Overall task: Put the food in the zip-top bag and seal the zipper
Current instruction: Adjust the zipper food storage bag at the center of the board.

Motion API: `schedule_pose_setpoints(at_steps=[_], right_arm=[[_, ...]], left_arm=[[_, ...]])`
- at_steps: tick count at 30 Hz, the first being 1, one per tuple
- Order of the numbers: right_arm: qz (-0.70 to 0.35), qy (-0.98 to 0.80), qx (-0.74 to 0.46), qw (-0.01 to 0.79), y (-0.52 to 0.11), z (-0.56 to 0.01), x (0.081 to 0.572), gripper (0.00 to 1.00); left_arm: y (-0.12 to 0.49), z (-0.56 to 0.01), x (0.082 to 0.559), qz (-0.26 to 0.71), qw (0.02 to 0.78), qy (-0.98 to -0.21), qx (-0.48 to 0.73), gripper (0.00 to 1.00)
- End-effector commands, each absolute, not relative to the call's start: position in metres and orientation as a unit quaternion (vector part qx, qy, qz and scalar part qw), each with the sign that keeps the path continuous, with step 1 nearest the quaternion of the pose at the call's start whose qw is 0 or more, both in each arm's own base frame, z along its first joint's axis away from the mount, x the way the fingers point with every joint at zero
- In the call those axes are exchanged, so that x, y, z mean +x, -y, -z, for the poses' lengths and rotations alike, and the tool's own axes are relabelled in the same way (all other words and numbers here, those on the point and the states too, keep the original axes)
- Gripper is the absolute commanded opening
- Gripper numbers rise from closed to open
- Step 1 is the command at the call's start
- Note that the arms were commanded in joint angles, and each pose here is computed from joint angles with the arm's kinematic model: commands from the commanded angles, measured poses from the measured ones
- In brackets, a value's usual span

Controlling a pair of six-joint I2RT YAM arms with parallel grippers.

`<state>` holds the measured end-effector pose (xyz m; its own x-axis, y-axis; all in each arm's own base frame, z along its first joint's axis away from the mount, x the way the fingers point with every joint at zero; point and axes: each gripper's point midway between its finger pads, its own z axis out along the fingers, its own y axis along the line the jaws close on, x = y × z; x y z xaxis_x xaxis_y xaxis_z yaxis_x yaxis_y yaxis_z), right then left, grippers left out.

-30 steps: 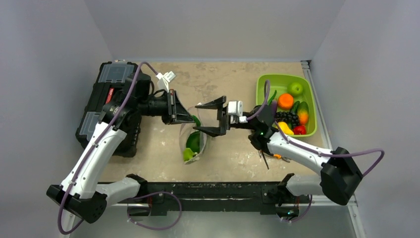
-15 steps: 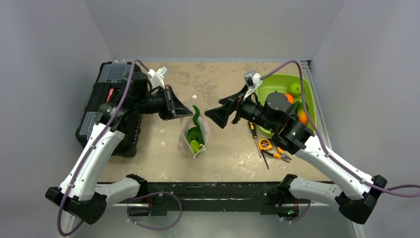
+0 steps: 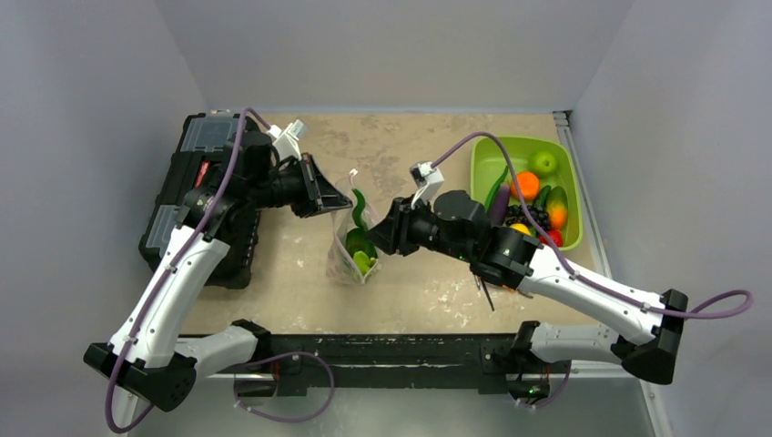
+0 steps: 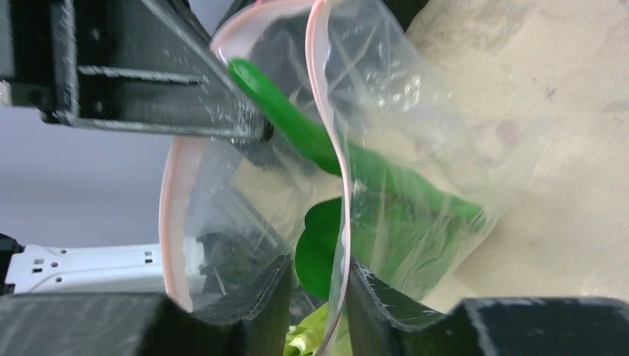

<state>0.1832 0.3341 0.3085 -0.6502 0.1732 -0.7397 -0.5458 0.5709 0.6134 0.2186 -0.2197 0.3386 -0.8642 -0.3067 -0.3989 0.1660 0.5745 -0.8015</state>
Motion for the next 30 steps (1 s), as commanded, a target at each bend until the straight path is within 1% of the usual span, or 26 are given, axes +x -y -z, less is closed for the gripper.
schedule_pose_setpoints(at_steps=[1,3,5,8,11,14,17,20,25,26,30], right_arm=[[-0.431,-0.79,-0.098,0.426,-0.344,-0.317,0.184,0.23],[-0.417,-0.793,-0.101,0.431,-0.346,-0.32,0.185,0.0],[-0.41,-0.788,-0.106,0.447,-0.345,-0.336,0.189,0.0],[-0.42,-0.765,-0.118,0.474,-0.342,-0.377,0.189,0.0],[-0.448,-0.744,-0.134,0.478,-0.345,-0.41,0.182,0.0],[-0.468,-0.727,-0.155,0.478,-0.352,-0.428,0.175,0.0],[-0.465,-0.73,-0.164,0.473,-0.363,-0.418,0.18,0.0],[-0.431,-0.737,-0.184,0.487,-0.374,-0.394,0.194,0.0],[-0.357,-0.75,-0.254,0.495,-0.393,-0.357,0.214,0.0],[-0.35,-0.753,-0.264,0.491,-0.398,-0.352,0.216,0.03],[-0.346,-0.758,-0.285,0.474,-0.414,-0.354,0.218,0.27]], left_arm=[[0.214,-0.365,0.223,0.46,0.308,-0.832,-0.036,0.0],[0.206,-0.364,0.223,0.44,0.321,-0.838,-0.041,0.0],[0.197,-0.365,0.219,0.422,0.335,-0.841,-0.045,0.0],[0.182,-0.374,0.206,0.404,0.356,-0.841,-0.046,0.0],[0.167,-0.385,0.19,0.392,0.378,-0.837,-0.055,0.0],[0.159,-0.386,0.179,0.394,0.387,-0.831,-0.072,0.0],[0.153,-0.363,0.187,0.365,0.38,-0.844,-0.096,0.0],[0.15,-0.34,0.198,0.342,0.361,-0.858,-0.13,0.0],[0.16,-0.326,0.209,0.377,0.341,-0.839,-0.193,0.0],[0.162,-0.324,0.212,0.386,0.34,-0.833,-0.203,0.0],[0.16,-0.316,0.217,0.393,0.327,-0.819,-0.259,0.0]])
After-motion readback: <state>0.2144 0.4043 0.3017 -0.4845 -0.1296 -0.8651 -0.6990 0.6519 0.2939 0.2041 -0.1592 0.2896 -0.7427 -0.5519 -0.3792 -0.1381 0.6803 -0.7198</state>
